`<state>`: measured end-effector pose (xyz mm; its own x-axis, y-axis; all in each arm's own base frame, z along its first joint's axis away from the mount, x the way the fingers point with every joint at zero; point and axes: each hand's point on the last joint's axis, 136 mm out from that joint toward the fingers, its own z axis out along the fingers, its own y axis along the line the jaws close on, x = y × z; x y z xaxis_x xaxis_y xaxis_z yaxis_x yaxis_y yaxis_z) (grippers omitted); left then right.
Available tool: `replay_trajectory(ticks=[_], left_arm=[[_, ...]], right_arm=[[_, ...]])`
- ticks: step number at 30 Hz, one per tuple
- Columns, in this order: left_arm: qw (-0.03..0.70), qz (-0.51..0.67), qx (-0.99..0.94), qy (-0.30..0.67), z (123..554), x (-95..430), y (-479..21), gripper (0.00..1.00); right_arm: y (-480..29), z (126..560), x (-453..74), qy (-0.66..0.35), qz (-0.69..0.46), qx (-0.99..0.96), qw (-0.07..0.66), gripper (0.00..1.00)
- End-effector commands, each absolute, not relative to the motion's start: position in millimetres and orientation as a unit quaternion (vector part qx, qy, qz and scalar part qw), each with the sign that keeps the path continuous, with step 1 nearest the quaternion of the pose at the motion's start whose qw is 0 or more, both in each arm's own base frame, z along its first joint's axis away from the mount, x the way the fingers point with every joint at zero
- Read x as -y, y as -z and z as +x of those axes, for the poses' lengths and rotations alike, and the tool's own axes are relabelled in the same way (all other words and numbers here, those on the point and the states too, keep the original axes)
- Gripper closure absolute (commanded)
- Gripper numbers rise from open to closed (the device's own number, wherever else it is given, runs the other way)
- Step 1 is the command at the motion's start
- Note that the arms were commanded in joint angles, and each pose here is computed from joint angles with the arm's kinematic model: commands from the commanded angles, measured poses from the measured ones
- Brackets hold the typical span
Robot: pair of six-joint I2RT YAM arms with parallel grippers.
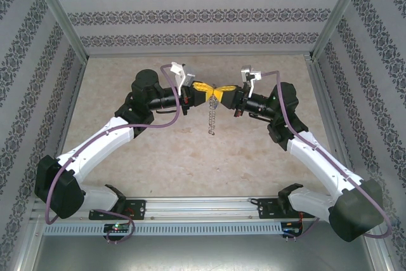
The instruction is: Put the keys on the keyring
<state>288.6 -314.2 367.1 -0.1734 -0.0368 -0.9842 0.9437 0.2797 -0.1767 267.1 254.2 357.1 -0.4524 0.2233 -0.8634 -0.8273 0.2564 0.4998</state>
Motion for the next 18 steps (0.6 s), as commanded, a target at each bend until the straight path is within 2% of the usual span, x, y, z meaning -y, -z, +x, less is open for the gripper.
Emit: replay_trajectory(ticks=[1,7,12,18], left_arm=[[0.541,0.390,-0.568,0.482,278,321,-385,1.00],[0.559,0.379,-0.594,0.437,286,310,-381,0.99],[0.553,0.403,-0.618,0.386,285,296,-377,0.75],[0.518,0.423,-0.646,0.369,290,286,-359,0.57]], right_arm=[[-360,261,-256,-0.565,-0.246,-0.629,0.474,1.00],[-350,270,-246,-0.545,-0.235,-0.652,0.471,1.00],[-326,280,-241,-0.483,-0.266,-0.706,0.445,1.00],[-302,300,-236,-0.443,-0.294,-0.741,0.409,1.00]])
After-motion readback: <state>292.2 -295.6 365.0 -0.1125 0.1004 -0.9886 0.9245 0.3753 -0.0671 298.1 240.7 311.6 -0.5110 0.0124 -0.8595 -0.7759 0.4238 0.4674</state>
